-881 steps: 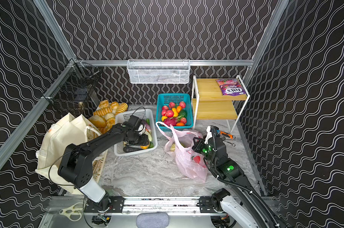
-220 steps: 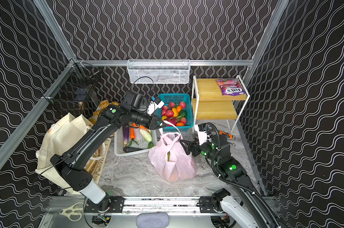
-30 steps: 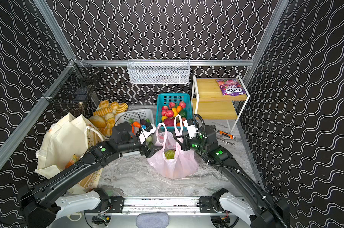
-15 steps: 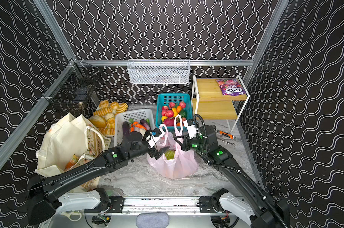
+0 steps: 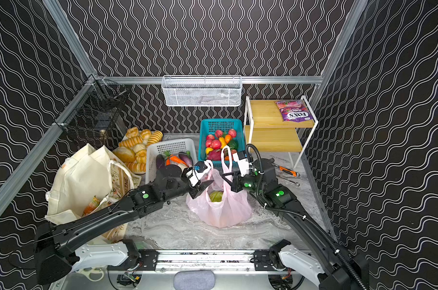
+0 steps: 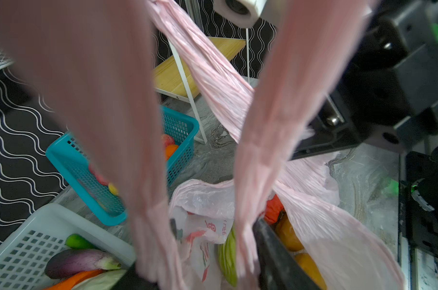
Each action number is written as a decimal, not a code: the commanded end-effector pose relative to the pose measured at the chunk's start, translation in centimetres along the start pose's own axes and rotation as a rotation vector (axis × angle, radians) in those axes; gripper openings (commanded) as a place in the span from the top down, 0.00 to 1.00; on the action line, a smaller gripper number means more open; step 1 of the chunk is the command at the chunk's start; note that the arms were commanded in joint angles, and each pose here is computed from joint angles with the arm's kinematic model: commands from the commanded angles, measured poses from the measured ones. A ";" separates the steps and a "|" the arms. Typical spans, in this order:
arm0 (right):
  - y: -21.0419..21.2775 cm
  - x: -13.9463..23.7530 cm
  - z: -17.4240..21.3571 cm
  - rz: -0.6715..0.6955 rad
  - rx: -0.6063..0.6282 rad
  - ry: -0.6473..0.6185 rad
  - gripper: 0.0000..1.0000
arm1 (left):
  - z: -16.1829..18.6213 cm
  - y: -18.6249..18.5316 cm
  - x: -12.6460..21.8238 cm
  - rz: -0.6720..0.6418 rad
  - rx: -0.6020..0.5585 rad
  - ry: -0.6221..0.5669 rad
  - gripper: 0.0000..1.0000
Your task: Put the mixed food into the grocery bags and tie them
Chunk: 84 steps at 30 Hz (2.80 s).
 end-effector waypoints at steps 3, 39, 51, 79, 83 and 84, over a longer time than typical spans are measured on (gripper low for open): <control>-0.1 0.1 -0.1 0.025 0.044 0.032 0.92 | -0.6 -0.5 0.0 0.061 0.000 0.046 0.59; 1.7 1.4 1.8 -0.151 0.191 0.082 0.37 | -2.0 0.3 -4.0 0.641 0.071 0.488 1.00; 2.0 1.0 1.1 -0.220 0.141 -0.056 0.29 | -1.5 0.4 -4.1 0.648 0.047 0.530 1.00; 1.6 0.0 1.0 -0.300 0.028 -0.161 0.43 | -1.7 0.3 -4.3 0.671 0.063 0.517 0.87; 1.6 -0.3 1.0 -0.315 0.014 -0.155 0.54 | -1.8 0.3 -4.4 0.674 0.068 0.512 0.84; 1.5 -0.3 0.9 -0.314 0.015 -0.154 0.56 | -1.9 0.3 -4.4 0.669 0.067 0.508 0.83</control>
Point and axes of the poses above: each gripper's point midway between its finger pads, its own x axis back along the fingers, its own y axis along the line the jaws close on, z = x × y, the point moved 9 cm from there along x, back along the fingers, and after that the axes turned 10 degrees about x, right-handed, at the moved point
